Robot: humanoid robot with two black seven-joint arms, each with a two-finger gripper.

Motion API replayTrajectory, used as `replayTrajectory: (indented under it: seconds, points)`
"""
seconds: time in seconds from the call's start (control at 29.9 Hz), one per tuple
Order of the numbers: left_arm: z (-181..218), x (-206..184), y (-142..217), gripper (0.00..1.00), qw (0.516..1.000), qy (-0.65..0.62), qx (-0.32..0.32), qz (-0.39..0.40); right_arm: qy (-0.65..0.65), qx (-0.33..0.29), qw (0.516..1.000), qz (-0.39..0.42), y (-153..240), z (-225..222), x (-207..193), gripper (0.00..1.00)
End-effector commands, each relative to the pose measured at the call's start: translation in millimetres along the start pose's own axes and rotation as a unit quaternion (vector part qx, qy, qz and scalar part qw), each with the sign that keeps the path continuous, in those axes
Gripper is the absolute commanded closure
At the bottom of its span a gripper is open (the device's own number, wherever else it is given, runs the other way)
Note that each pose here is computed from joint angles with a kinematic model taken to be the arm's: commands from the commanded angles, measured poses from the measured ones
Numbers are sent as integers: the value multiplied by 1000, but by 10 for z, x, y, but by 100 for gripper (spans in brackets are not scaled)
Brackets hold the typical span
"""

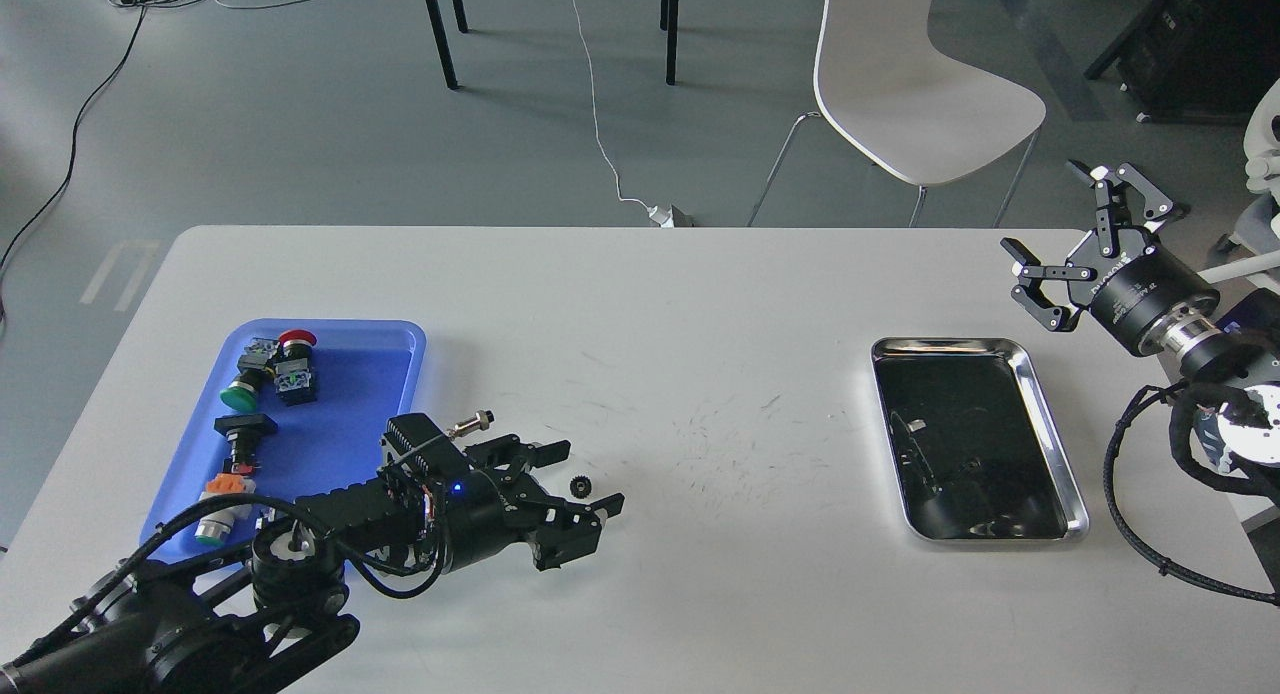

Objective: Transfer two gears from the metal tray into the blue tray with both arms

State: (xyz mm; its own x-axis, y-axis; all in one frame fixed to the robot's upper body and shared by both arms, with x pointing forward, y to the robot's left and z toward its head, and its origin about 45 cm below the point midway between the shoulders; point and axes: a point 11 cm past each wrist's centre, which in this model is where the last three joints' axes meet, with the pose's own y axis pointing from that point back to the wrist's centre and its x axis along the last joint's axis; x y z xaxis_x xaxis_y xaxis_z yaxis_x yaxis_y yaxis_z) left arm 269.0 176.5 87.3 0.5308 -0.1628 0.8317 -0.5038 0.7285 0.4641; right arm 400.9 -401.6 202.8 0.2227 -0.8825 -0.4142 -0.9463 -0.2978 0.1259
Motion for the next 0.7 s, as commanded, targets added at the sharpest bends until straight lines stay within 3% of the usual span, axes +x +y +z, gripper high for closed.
replayTrajectory:
  seconds: [0.0,0.2,0.67]
  points:
    - [-23,-21,-19,6,1000,3,7,0,0,0,1000,-1,-7,0,-12,7]
    - [-46,-59,-15,9,1000,5,13,-4,-1,1,1000,-1,-8,-4,-12,7]
    - [-24,-99,0,26,1000,11,13,-3,-2,1,1000,-4,-16,2,-28,7]
